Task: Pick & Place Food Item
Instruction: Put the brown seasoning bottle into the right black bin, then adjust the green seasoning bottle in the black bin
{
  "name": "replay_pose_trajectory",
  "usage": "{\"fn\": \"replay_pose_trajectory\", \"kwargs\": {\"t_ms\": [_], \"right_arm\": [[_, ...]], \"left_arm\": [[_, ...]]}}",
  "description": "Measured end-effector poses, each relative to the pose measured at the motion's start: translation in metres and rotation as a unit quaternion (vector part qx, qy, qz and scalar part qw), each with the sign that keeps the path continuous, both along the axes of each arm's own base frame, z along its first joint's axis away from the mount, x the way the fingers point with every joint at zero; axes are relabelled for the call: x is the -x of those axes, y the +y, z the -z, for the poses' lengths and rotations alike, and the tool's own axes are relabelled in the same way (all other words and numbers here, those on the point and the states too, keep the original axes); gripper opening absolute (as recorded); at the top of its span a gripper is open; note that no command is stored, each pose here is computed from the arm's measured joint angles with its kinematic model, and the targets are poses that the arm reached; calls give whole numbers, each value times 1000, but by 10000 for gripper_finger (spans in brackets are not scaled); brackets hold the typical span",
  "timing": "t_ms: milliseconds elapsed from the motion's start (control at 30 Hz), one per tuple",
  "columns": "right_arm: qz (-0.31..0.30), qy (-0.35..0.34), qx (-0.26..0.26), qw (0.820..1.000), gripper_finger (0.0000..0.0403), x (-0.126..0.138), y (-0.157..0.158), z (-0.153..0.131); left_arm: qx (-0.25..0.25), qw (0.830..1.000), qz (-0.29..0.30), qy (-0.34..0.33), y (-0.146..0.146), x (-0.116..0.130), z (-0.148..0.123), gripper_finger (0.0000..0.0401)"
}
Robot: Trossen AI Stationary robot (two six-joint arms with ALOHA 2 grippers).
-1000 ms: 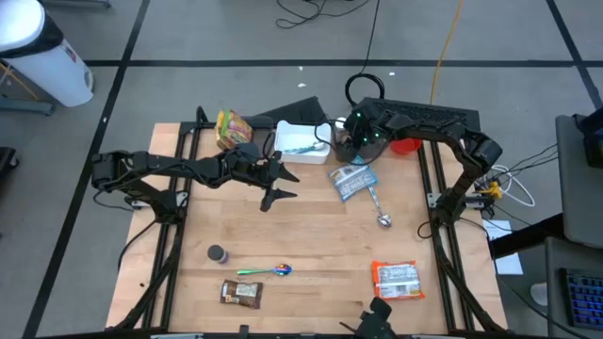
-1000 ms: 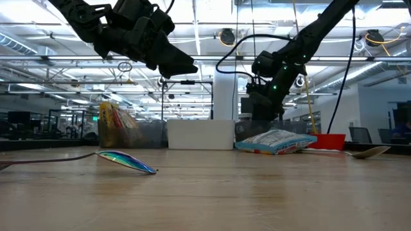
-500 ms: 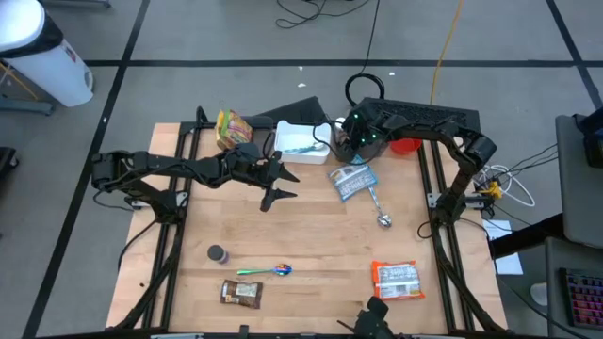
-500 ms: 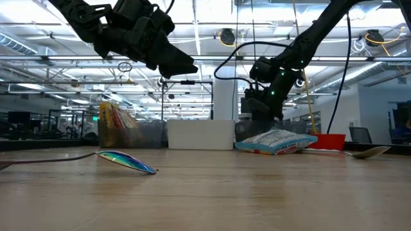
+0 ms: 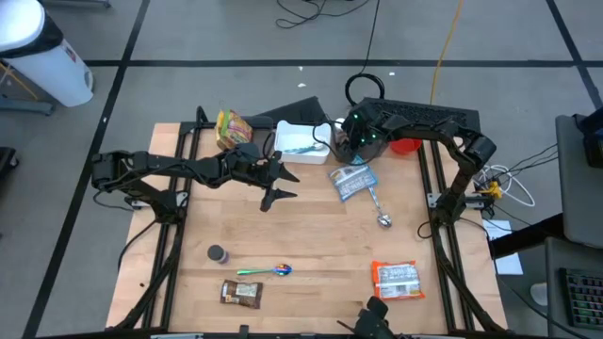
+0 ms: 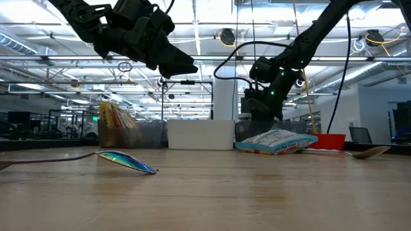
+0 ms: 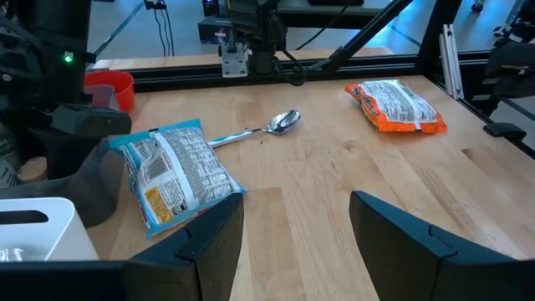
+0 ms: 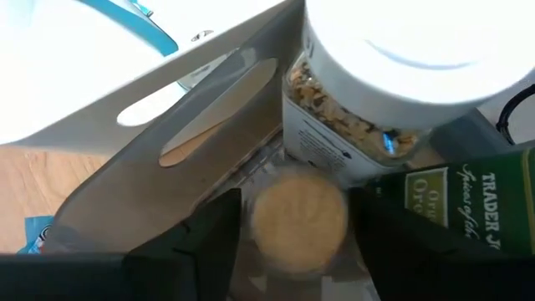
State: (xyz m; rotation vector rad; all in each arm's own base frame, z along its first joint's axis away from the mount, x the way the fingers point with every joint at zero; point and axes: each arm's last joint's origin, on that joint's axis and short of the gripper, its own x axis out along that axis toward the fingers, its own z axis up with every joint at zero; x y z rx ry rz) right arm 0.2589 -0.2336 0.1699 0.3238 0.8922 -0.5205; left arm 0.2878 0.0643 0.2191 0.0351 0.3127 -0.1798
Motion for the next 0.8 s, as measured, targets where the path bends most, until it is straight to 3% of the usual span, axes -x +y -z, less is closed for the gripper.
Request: {"fn": "replay_pose_trajectory", "kwargs": {"t_ms": [267, 533, 800], "right_arm": [[-2, -3, 3, 1000, 231, 1, 1, -5], [-5, -34, 36, 999, 224, 10, 9, -39], [-9, -62, 55, 997, 226, 25, 32, -82]], "left_arm": [[1, 1000, 0, 0, 0, 0, 0, 225], [-10, 1000, -3, -1, 1, 0, 0, 225], [-77, 992, -101, -1, 9, 3, -4, 225]]}}
